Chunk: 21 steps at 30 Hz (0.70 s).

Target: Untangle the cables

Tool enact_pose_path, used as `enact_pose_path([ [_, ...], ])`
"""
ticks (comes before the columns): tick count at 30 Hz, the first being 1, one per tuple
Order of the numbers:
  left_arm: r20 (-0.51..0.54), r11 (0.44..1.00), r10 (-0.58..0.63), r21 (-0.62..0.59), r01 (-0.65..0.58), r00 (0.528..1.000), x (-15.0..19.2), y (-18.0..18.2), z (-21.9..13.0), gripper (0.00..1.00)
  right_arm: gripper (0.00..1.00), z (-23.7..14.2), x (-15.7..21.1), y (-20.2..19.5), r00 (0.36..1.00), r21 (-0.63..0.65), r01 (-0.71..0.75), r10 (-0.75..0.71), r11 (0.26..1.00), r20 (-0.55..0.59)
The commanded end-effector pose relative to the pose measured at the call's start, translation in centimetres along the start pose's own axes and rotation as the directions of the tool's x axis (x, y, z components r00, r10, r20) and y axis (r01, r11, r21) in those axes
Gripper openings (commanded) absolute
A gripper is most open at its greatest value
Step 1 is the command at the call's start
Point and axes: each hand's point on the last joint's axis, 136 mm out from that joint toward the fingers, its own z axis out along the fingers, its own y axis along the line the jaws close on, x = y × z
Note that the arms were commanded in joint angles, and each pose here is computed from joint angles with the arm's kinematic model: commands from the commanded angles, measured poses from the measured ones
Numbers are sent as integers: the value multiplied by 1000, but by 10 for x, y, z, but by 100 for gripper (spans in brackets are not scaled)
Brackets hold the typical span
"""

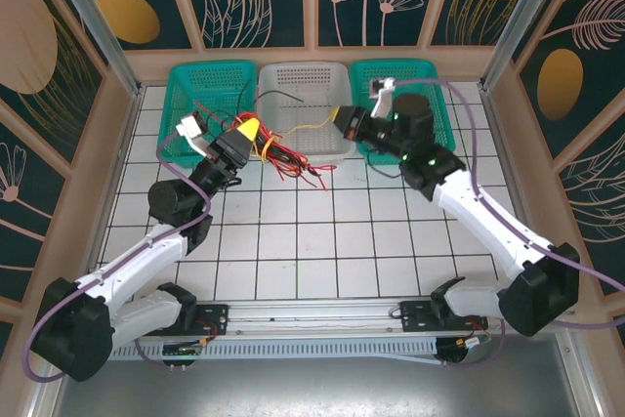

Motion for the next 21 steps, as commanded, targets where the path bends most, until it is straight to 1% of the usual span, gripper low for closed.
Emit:
enact_pose_path([
  [1, 176, 992, 60, 100, -79, 982, -46, -41, 12, 0, 0, -12, 0, 23, 989, -106, 1, 14, 994, 146],
  [5, 306, 984, 173, -84, -154, 936, -72, -14, 11, 0, 0, -7, 47, 21, 992, -174, -114, 121, 978, 32],
  [7, 357, 969, 222, -188, -163, 907, -83, 3, 4, 0, 0, -10, 68, 25, 991, -201, -129, 135, 971, 17],
  [9, 350, 938, 296, -281, -202, 889, -88, 18, 2, 0, 0, -14, 86, 32, 992, -226, -121, 124, 967, -1],
  [10, 336, 911, 334, -355, -210, 881, -90, 31, -1, 0, 0, -18, 92, 38, 995, -246, -103, 104, 964, -7],
  [11, 326, 877, 355, -442, -191, 876, -93, 49, -7, 0, 0, -24, 96, 47, 997, -268, -74, 77, 961, 0],
  [13, 317, 832, 395, -522, -190, 862, -96, 68, -24, 0, 0, -37, 96, 65, 999, -300, -9, 21, 954, 37],
  [14, 314, 817, 396, -550, -174, 863, -97, 78, -32, 0, 0, -43, 93, 74, 998, -304, 26, -9, 952, 58],
  [17, 265, 787, 387, -594, -167, 883, -92, 100, -47, 0, 0, -55, 76, 94, 991, -257, 107, -82, 960, 104],
  [19, 228, 777, 386, -603, -182, 894, -84, 106, -54, 0, 0, -62, 59, 104, 983, -210, 153, -127, 966, 133],
  [21, 194, 785, 367, -590, -191, 910, -73, 106, -59, 0, 0, -70, 36, 118, 970, -167, 200, -172, 965, 171],
])
